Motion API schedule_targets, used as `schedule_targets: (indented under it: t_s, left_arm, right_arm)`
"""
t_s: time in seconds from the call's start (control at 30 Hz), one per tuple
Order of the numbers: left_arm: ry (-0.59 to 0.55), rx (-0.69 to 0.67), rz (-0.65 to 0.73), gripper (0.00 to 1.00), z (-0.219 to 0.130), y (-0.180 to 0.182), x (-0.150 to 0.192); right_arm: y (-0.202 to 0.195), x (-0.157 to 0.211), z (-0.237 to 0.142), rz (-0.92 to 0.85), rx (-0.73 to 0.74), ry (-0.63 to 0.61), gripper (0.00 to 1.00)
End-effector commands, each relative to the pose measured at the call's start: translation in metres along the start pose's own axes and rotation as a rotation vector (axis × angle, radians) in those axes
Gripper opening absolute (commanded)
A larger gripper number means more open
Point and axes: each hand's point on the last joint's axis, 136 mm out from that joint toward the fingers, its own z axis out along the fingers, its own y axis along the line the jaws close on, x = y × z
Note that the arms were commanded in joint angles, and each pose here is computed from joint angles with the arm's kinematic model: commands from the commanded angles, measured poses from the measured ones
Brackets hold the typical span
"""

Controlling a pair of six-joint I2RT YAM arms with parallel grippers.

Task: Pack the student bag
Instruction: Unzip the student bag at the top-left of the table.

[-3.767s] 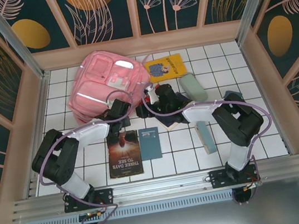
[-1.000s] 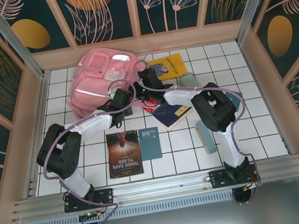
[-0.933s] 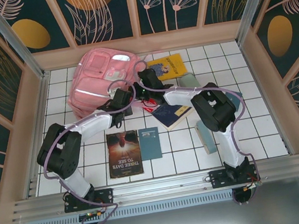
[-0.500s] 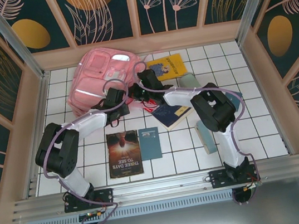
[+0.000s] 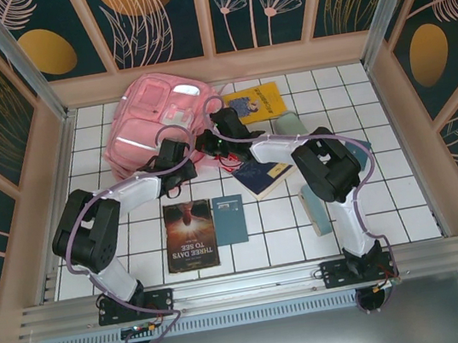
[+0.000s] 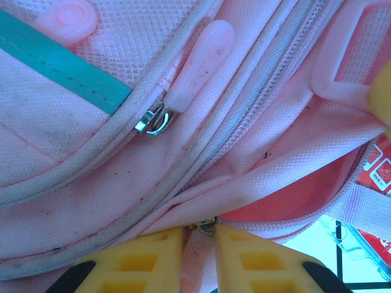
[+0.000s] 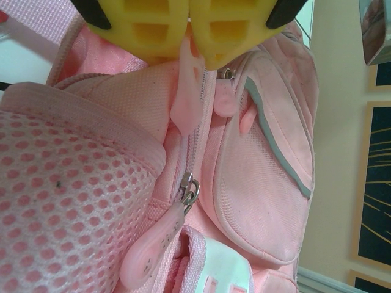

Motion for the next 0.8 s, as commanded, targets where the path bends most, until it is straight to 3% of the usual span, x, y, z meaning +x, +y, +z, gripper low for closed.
schedule_targets:
  t_s: [0.0, 0.23, 0.37, 0.43, 0.77]
  left_arm:
    - [0.071, -0.122, -0.01, 0.18, 0.003, 0.038, 0.025]
    - [0.031, -0.153, 0.012, 0.0, -0.014, 0.044, 0.016]
    - [0.017, -0.146, 0.019, 0.12, -0.02, 0.045, 0.014]
    - [0.032, -0.118, 0.028, 0.25, -0.018, 0.041, 0.019]
    - [0.069, -0.093, 0.033, 0.25, -0.008, 0.039, 0.031]
  right_arm:
    - [0.075, -0.038, -0.038, -0.096, -0.182, -0.113, 0.0]
    - [0.073, -0.041, -0.038, -0.09, -0.178, -0.119, 0.0]
    - [0.07, -0.041, -0.038, -0.087, -0.173, -0.123, 0.0]
    - [0.072, -0.042, -0.038, -0.084, -0.18, -0.124, 0.0]
    - [0.072, -0.041, -0.038, -0.079, -0.185, -0.119, 0.0]
